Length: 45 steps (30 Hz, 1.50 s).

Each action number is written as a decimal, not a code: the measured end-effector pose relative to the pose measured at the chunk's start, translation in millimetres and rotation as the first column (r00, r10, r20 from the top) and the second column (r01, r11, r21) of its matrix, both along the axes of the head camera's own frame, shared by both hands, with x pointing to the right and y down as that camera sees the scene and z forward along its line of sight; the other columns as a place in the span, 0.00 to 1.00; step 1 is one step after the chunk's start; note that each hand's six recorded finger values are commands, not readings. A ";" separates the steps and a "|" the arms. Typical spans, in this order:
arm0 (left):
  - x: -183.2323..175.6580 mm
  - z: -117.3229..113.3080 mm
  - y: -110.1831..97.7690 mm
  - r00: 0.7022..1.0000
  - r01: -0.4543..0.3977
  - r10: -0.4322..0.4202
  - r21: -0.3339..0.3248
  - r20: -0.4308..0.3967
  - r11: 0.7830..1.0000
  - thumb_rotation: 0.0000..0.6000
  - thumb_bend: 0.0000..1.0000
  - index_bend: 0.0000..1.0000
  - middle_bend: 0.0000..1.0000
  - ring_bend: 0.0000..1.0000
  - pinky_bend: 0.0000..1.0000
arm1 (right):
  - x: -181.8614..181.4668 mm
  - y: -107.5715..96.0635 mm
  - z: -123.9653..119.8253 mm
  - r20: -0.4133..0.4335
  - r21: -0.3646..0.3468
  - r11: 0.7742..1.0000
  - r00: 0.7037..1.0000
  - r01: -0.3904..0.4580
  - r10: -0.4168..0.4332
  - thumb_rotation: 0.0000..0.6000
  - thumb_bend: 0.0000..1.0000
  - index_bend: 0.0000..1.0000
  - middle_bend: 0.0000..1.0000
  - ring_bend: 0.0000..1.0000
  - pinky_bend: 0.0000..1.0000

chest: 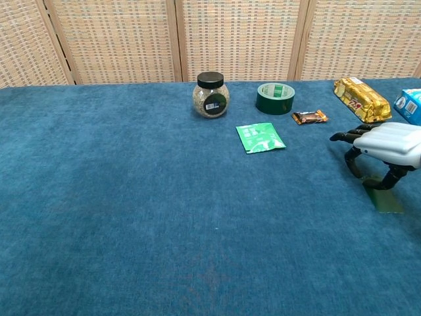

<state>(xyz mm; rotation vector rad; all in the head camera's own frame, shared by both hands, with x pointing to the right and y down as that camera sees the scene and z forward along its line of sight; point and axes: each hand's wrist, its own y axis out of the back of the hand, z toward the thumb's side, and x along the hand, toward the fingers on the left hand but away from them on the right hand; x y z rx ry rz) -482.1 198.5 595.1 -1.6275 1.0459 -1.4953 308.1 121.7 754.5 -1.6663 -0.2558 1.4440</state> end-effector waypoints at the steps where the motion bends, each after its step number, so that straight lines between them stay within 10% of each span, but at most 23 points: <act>1: 0.1 0.1 0.0 1.000 0.000 0.000 -0.001 0.000 1.000 1.00 0.00 0.00 0.00 0.00 0.00 | 0.4 0.3 0.4 -0.001 -0.001 1.000 1.000 0.000 0.000 1.00 0.45 0.51 0.00 0.00 0.00; 24: 0.8 1.0 0.4 1.000 -0.003 0.003 -0.004 0.000 1.000 1.00 0.00 0.00 0.00 0.00 0.00 | 1.6 2.2 1.0 -0.006 -0.015 1.000 1.000 0.006 -0.006 1.00 0.57 0.63 0.03 0.00 0.00; 45: 2.1 0.2 1.2 1.000 -0.009 0.009 -0.002 -0.002 1.000 1.00 0.00 0.00 0.00 0.00 0.00 | 1.3 32.0 -56.6 0.132 0.059 0.995 0.987 0.081 -0.088 1.00 0.57 0.66 0.07 0.00 0.00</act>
